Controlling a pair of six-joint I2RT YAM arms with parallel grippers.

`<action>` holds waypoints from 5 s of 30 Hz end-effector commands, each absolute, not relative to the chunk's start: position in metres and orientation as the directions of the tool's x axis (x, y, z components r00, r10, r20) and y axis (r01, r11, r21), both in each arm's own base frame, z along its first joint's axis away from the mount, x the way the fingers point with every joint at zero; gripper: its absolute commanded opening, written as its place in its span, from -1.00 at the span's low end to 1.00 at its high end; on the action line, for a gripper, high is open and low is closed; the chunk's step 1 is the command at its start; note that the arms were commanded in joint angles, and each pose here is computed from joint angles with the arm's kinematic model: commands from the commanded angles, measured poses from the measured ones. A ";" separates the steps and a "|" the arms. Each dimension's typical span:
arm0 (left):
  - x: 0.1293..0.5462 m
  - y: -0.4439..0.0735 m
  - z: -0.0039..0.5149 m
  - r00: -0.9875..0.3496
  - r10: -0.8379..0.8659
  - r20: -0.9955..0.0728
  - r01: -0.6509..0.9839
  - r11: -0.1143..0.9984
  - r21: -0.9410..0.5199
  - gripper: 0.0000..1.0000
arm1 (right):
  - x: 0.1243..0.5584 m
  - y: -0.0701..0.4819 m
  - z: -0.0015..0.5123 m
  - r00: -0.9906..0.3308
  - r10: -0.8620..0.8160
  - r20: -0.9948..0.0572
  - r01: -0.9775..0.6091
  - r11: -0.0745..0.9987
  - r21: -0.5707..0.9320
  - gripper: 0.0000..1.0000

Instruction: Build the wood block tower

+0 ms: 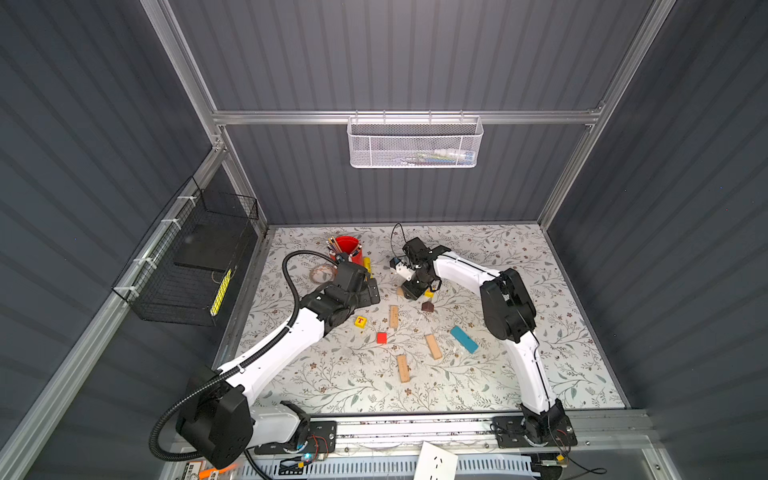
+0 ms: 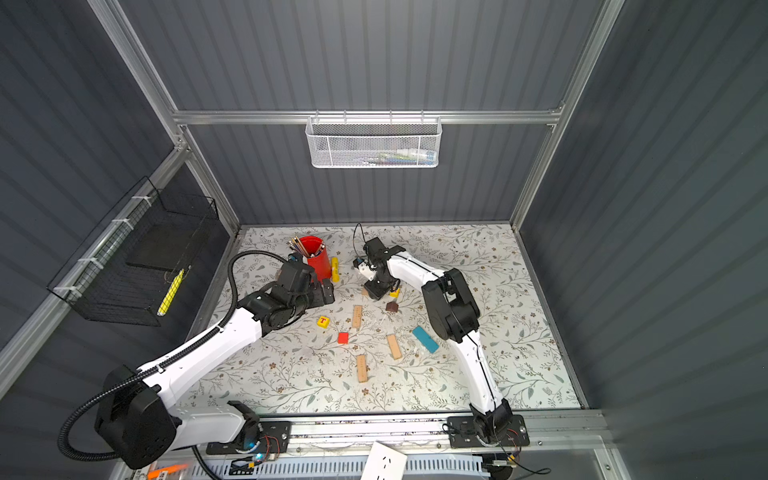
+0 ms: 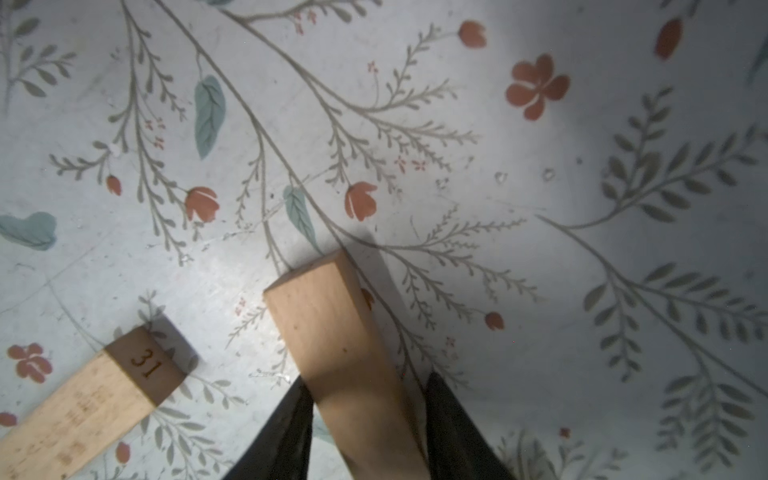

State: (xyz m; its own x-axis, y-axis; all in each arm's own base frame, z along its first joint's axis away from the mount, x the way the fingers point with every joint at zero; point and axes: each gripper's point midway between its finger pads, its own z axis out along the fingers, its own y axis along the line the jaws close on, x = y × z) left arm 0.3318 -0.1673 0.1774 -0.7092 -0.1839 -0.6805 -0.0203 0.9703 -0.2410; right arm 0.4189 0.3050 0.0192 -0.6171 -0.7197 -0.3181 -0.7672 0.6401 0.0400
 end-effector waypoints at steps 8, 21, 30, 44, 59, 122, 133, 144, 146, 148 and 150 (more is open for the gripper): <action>0.327 -0.163 0.165 -0.721 -0.251 -0.646 -0.081 0.956 -0.282 0.99 | 0.397 0.291 0.024 -0.790 -0.545 -0.280 -0.589 0.802 0.102 -0.54; 0.320 -0.177 0.146 -0.768 -0.279 -0.576 -0.075 0.933 -0.352 0.99 | 0.341 0.294 0.018 -0.944 -0.248 -0.217 -0.286 0.944 0.166 -0.49; 0.321 -0.187 0.142 -0.790 -0.262 -0.554 -0.050 0.929 -0.368 0.87 | 0.313 0.295 0.017 -0.968 -0.132 -0.215 -0.176 0.964 0.198 -0.50; 0.321 -0.194 0.136 -0.812 -0.230 -0.537 -0.019 0.929 -0.369 0.73 | 0.308 0.306 0.047 -0.965 -0.102 -0.241 -0.170 0.944 0.282 -0.02; 0.326 -0.238 0.086 -0.895 -0.163 -0.415 0.052 0.886 -0.460 0.12 | 0.306 0.292 0.042 -0.981 0.030 -0.193 -0.068 0.872 0.484 -0.25; 0.319 -0.277 0.026 -0.951 0.002 -0.308 0.174 0.831 -0.529 -0.69 | 0.321 0.308 0.022 -0.972 -0.110 -0.207 -0.206 0.824 0.527 -0.54; 0.315 -0.278 0.025 -0.955 0.014 -0.298 0.177 0.830 -0.529 -0.72 | 0.323 0.309 0.021 -0.969 -0.111 -0.220 -0.214 0.824 0.525 -0.54; 0.316 -0.283 0.034 -0.950 -0.007 -0.312 0.169 0.829 -0.533 -0.57 | 0.322 0.307 0.033 -0.962 -0.119 -0.245 -0.234 0.818 0.525 -0.35; 0.318 -0.280 0.038 -0.946 -0.012 -0.325 0.169 0.837 -0.521 -0.48 | 0.322 0.306 0.039 -0.958 -0.121 -0.260 -0.246 0.815 0.525 -0.27; 0.321 -0.277 0.041 -0.942 -0.014 -0.335 0.165 0.850 -0.500 -0.47 | 0.323 0.306 0.044 -0.953 -0.124 -0.276 -0.257 0.813 0.522 -0.21; 0.323 -0.274 0.045 -0.936 -0.016 -0.351 0.167 0.859 -0.484 -0.46 | 0.323 0.305 0.051 -0.949 -0.125 -0.290 -0.266 0.810 0.523 -0.15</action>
State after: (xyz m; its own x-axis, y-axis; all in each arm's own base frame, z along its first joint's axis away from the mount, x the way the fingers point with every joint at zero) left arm 0.3189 -0.2773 0.0315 -0.9471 -0.0188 -0.3204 0.1587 0.8402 -0.5185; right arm 0.3228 0.3083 0.0345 -0.9592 -0.1202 -0.2559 -0.2431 0.8131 0.5290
